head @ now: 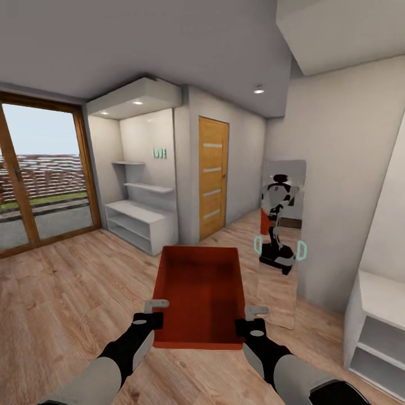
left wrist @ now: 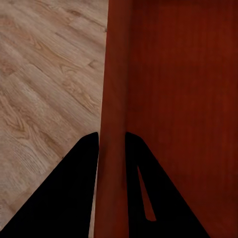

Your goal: Move the two storage containers from the living room to the garage. In the garage, place one container on the floor and stack the other container on top of it (either order is fine).

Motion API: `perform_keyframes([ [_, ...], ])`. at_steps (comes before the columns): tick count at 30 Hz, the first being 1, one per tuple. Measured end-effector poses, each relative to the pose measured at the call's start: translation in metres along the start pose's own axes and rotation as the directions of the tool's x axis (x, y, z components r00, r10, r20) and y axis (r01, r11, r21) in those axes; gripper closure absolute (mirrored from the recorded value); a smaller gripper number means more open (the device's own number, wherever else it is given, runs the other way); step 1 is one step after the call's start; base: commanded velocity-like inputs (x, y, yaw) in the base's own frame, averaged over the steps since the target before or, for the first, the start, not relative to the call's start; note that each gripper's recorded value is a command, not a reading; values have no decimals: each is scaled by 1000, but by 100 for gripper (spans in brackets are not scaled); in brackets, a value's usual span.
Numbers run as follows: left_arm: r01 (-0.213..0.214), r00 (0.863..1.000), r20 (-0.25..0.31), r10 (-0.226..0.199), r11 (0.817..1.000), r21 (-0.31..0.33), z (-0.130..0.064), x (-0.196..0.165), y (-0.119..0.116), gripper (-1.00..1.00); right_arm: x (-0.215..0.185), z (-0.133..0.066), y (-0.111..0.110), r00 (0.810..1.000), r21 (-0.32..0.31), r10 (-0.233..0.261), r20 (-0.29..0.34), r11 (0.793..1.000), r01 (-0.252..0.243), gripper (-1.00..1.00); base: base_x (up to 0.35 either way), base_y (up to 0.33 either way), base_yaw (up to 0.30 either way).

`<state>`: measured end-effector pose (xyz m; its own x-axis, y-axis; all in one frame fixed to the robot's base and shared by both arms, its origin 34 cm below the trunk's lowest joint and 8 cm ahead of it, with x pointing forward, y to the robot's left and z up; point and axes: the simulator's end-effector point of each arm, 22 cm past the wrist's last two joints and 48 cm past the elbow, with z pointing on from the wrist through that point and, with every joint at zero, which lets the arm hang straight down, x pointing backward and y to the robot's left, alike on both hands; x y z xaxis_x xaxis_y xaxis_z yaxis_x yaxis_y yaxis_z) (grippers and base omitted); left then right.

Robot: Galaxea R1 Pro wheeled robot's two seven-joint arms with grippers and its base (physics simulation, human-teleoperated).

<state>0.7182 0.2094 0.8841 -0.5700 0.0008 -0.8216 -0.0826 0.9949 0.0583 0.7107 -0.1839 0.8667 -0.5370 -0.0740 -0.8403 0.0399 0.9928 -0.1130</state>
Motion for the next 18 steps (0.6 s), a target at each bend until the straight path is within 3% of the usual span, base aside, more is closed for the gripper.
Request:
perform_keyframes([
  [14, 0, 1000, 1, 0, 1000, 0, 0, 0, 0, 100, 0, 0, 0, 1000, 0, 0, 1, 1000, 0, 100, 324, 0, 273],
  [18, 0, 1000, 1, 0, 1000, 0, 0, 0, 0, 100, 0, 0, 0, 1000, 0, 0, 1, 1000, 0, 100, 324, 0, 92],
])
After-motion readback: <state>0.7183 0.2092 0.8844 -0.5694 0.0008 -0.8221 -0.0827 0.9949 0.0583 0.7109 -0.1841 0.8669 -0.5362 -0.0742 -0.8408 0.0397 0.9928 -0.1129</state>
